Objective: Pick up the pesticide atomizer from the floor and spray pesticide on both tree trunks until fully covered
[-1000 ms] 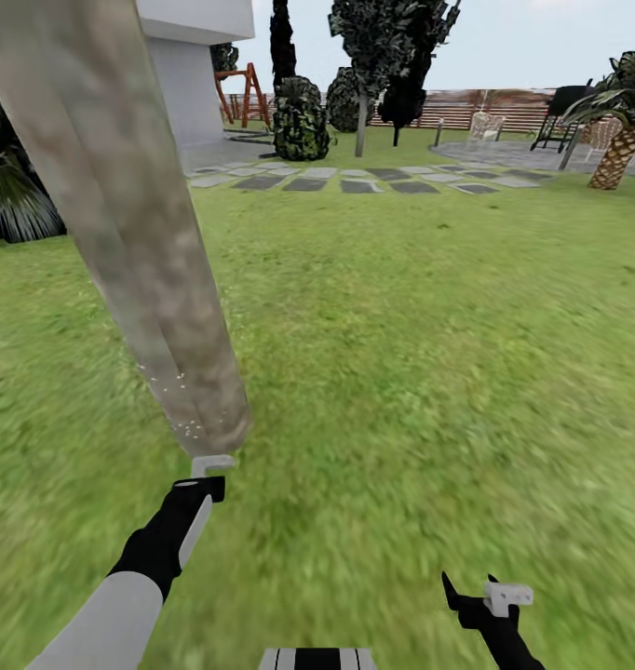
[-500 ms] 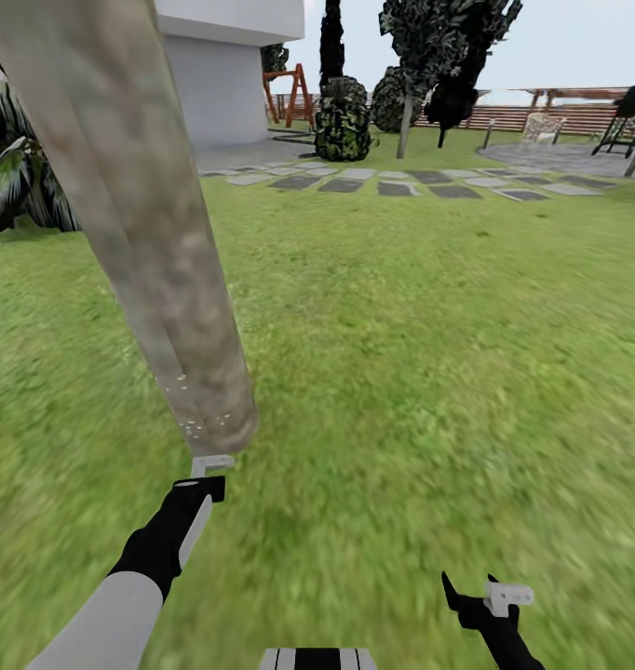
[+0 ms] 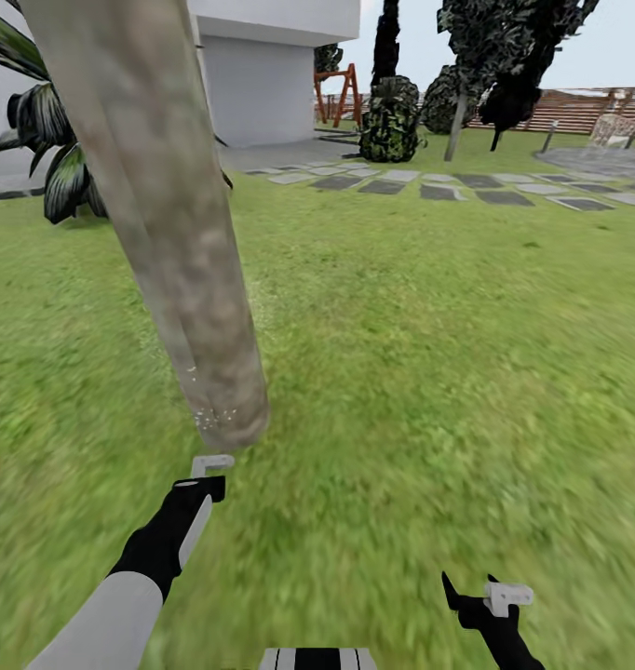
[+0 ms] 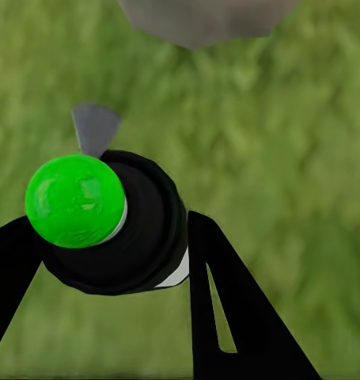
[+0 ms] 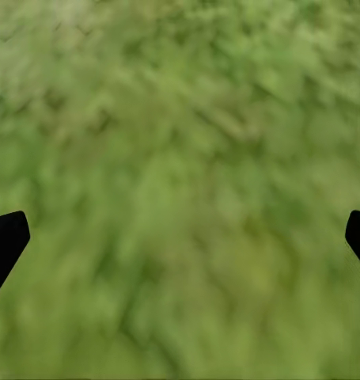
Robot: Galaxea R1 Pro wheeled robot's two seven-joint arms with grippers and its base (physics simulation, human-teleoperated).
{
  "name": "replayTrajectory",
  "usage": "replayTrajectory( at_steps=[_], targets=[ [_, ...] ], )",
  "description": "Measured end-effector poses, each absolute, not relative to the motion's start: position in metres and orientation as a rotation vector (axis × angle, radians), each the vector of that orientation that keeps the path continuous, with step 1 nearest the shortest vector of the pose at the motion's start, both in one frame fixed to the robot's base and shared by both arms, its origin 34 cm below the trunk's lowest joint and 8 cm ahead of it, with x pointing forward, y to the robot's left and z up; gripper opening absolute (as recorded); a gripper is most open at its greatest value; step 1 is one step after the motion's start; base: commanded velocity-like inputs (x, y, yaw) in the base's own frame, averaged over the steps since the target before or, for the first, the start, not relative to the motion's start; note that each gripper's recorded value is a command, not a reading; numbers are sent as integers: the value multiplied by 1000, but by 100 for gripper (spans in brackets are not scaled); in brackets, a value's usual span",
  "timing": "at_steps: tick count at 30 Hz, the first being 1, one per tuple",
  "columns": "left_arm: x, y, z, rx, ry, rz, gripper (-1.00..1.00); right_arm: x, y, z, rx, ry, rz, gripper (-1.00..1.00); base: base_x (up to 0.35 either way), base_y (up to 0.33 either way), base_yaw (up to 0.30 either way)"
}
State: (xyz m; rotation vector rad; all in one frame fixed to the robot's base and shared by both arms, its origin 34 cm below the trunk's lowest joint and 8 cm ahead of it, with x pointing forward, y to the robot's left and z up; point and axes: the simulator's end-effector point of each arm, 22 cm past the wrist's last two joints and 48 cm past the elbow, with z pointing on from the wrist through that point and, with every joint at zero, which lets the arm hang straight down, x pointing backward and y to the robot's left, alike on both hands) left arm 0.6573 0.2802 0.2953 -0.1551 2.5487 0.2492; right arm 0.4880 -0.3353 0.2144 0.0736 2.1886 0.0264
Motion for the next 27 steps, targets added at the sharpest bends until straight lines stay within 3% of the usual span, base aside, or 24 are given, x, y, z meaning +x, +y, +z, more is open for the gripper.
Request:
replayTrajectory(
  at_steps=[10,21,27],
  targets=[
    [696,280,328,-174,2369,229,-100,488,-335,214,74,2189,26,100,0,-8,270],
    [738,220,409,-85,2347,137,-100,488,-336,214,75,2188,26,100,0,0,16],
    [738,300,417,-119,2346,283,-100,488,-335,214,75,2188,26,100,0,0,-1]
  ],
)
